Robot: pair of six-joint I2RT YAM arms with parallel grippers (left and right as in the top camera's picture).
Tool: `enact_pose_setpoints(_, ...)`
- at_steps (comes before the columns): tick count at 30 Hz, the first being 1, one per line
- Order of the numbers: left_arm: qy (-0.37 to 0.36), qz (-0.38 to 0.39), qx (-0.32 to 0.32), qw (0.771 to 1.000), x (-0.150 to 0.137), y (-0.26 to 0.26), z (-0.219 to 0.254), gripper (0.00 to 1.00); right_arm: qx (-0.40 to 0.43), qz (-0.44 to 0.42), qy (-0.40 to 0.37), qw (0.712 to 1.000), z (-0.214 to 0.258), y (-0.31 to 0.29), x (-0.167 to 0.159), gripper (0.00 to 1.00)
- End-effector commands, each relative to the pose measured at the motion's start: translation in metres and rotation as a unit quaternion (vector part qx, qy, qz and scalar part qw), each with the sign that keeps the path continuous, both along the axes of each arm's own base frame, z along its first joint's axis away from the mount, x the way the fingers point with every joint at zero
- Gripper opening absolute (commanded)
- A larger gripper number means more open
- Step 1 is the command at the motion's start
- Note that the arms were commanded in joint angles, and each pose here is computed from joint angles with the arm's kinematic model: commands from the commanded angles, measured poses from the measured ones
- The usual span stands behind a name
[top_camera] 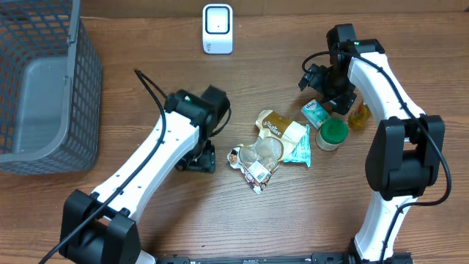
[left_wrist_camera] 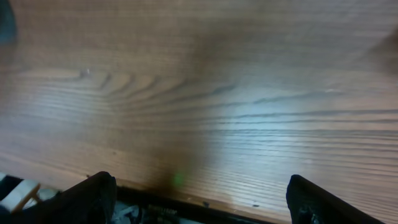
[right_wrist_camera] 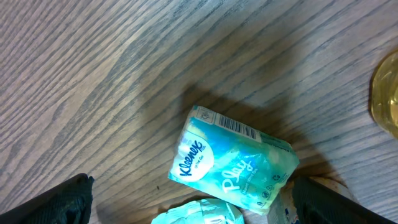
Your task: Scan the item barcode
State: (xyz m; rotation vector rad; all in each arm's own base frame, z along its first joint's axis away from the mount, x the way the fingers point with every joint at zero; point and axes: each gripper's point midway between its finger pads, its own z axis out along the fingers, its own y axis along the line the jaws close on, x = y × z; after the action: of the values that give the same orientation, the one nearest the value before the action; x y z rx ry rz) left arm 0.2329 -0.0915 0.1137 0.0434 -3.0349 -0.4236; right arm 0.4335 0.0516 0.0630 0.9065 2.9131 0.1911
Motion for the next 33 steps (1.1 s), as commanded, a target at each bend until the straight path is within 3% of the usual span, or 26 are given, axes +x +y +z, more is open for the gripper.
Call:
enact_pose_setpoints(1,0.002,0.032,0.020,0.999,-0.012,0.008,-0.011,0.89,0.003,0.000,-0.026,1.000,0.017,-0.001,0.009,1.00)
enact_pose_setpoints(4,0.010,0.035,0.024,0.999,-0.018,0.011,-0.020,0.91,0.003,0.000,-0.026,1.000,0.017,-0.001,0.009,1.00)
enact_pose_setpoints(5,0.014,0.035,0.025,0.999,-0.020,0.011,-0.022,0.99,0.003,0.000,-0.026,1.000,0.017,-0.001,0.009,1.00)
enact_pose_setpoints(6,0.017,0.034,0.027,0.999,-0.022,0.012,-0.022,1.00,0.003,0.000,-0.026,1.000,0.017,-0.001,0.009,1.00)
enact_pose_setpoints(33,-0.050,0.032,-0.039,0.997,0.013,-0.015,-0.032,1.00,0.003,0.000,-0.026,1.000,0.017,-0.001,0.009,1.00)
